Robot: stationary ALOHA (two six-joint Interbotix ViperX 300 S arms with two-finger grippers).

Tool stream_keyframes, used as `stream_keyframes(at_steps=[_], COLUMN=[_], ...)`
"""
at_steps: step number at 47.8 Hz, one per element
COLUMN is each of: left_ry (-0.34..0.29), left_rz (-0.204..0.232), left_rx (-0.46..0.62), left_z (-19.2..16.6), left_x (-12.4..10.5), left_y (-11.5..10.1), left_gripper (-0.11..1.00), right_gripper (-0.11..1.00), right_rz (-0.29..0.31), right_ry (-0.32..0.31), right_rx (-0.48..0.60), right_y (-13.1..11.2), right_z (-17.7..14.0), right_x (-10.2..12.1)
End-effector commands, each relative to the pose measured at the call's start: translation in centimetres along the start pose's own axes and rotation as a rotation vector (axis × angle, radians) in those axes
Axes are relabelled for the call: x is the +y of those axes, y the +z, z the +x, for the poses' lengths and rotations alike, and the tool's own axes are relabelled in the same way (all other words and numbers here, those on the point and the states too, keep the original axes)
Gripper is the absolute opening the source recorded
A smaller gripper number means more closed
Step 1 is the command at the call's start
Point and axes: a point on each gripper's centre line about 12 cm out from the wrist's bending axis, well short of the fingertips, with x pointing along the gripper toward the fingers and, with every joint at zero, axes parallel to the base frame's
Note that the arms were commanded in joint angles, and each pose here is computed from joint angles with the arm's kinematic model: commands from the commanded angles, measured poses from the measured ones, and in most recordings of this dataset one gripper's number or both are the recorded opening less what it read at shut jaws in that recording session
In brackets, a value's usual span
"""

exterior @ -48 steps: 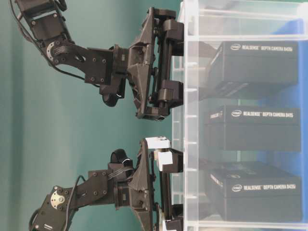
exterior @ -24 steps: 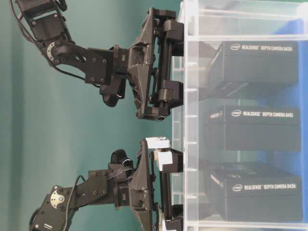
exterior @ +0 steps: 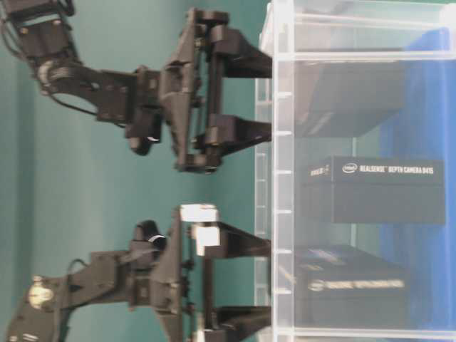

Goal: Take the box out of the case with both arms.
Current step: 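Close both grippers and lift the two boxes up out of the bin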

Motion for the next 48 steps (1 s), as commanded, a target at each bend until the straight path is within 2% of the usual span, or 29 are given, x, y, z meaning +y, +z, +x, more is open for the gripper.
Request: stream_keyframes(at_steps=[1, 20, 36, 48], left_ry=[-0.085, -0.134, -0.12, -0.118], left_rz=[-0.001, 0.052, 0.081, 0.084], left_rx=[-0.031, -0.056, -0.051, -0.048], left_z=[-3.9, -11.3, -15.5, -18.1], left_x=[-0.7, -1.8, -1.7, -1.7], left_y=[0.3, 1.3, 1.4, 1.3], left_gripper=[0.62, 0.62, 0.62, 0.62], right_gripper=[0.65, 0.65, 0.65, 0.65], right_rz=[0.014, 0.024, 0.029, 0.01], right_ry=[0.072, 0.135, 0.164, 0.18], right_rx=[-0.043, -0.124, -0.166, -0.181], right_y=[1.1, 3.0, 3.9, 4.2], right_z=[-3.6, -9.7, -14.0, -16.8], right_x=[0.4, 0.8, 0.6, 0.6])
